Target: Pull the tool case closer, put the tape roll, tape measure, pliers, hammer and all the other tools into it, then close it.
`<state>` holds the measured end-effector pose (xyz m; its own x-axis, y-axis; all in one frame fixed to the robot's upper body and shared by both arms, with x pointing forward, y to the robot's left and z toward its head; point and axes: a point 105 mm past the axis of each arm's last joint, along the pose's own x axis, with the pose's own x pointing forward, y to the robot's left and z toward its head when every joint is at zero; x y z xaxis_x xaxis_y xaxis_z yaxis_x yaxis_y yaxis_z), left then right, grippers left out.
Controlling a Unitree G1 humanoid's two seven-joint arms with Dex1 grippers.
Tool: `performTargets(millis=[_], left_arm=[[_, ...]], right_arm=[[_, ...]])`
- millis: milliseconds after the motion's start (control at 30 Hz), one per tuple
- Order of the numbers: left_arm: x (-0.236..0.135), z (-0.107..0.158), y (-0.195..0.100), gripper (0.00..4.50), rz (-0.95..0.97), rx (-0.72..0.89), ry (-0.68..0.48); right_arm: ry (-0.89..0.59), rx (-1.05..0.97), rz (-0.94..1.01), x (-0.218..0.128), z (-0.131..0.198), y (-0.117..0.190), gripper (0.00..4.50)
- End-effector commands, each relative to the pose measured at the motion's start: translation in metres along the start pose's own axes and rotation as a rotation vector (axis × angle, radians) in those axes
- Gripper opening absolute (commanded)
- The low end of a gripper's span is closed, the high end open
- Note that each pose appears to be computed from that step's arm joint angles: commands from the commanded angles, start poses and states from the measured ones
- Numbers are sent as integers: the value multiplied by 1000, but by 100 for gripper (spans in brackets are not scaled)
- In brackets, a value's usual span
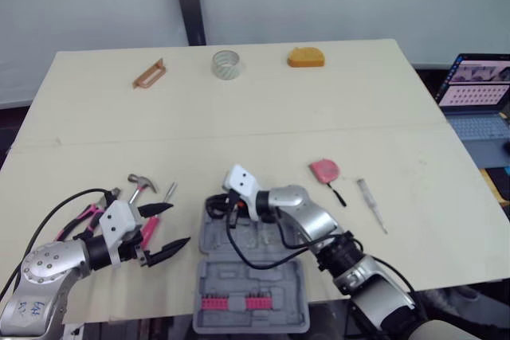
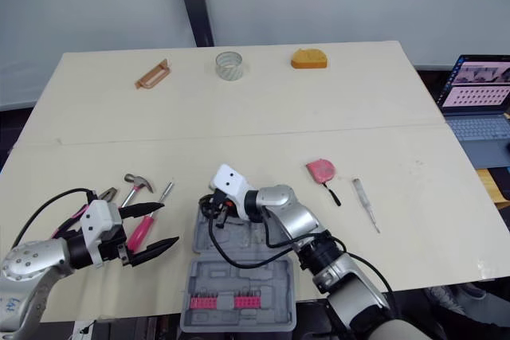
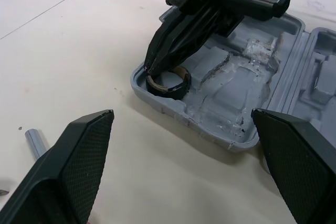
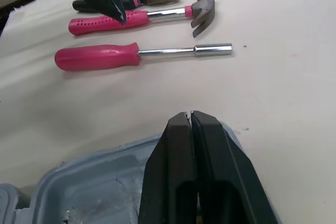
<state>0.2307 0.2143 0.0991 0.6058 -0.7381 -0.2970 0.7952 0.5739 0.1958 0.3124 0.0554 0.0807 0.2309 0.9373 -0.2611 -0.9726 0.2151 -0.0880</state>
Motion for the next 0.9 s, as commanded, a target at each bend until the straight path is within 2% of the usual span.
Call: performTargets(millis=[33, 300, 400, 467, 900], left_arm=[[-1, 4, 0, 450, -2, 27, -8], [-1, 4, 0, 450, -2, 27, -7], [-2, 4, 1, 450, -1, 27, -7], [-1, 4, 1, 450, 0, 27, -7], [0, 2, 3, 450, 1, 26, -5]], right_arm=[[-41, -26, 1, 4, 8, 1, 15], [-61, -12, 11, 3, 10, 2, 15], [-74, -12, 10, 3, 12, 2, 102], [-99, -9, 8, 2, 17, 2, 192], [-110, -28, 11, 0, 24, 0, 192]])
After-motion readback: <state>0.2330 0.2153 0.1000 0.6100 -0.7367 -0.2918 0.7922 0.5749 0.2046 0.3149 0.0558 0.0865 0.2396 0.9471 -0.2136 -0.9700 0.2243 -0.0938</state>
